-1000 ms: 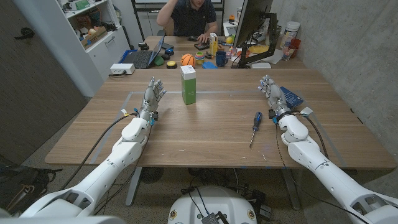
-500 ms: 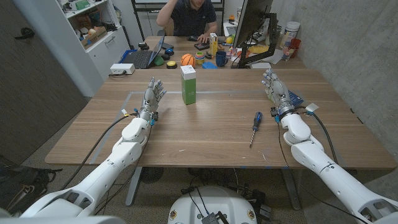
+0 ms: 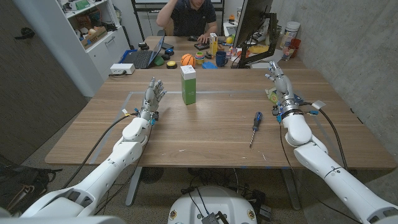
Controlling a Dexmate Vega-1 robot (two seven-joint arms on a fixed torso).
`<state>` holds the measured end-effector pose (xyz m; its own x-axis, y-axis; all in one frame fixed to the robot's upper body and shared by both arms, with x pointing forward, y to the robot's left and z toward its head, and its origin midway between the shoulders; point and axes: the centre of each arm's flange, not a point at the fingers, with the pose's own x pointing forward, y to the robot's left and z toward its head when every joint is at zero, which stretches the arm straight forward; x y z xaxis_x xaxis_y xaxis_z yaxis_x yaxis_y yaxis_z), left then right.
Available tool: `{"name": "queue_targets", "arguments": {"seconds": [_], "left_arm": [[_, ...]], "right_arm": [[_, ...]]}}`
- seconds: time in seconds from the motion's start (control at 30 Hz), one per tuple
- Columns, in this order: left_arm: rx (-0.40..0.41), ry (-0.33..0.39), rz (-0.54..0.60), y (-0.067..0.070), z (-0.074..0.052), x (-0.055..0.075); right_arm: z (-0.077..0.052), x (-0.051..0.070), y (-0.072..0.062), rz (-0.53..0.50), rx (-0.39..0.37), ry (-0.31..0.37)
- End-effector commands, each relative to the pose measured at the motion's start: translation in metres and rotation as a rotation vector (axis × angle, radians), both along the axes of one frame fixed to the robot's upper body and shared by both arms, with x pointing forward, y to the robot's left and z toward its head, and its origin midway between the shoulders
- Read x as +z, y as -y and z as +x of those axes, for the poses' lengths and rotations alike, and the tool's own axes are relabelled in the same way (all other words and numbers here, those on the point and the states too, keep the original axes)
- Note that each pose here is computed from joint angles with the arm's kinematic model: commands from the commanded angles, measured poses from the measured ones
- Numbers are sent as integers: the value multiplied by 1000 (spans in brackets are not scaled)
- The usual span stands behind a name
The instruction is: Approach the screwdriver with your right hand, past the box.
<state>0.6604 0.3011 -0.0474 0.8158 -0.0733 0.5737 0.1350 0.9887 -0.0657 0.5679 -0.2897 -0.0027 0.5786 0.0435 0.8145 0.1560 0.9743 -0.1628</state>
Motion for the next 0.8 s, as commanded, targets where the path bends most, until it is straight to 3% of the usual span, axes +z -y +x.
{"name": "queue_targets", "arguments": {"seconds": [0.03,0.33,0.8], "left_arm": [[-2,-3,1,1,3,-1],[-1,-1,1,0,4,0],[-5,1,-2,0,5,2]], "right_arm": [[-28,7,-8,-122,-208,118],[-43,10,-15,-243,-398,174],[-55,16,-26,-410,-592,210]]}}
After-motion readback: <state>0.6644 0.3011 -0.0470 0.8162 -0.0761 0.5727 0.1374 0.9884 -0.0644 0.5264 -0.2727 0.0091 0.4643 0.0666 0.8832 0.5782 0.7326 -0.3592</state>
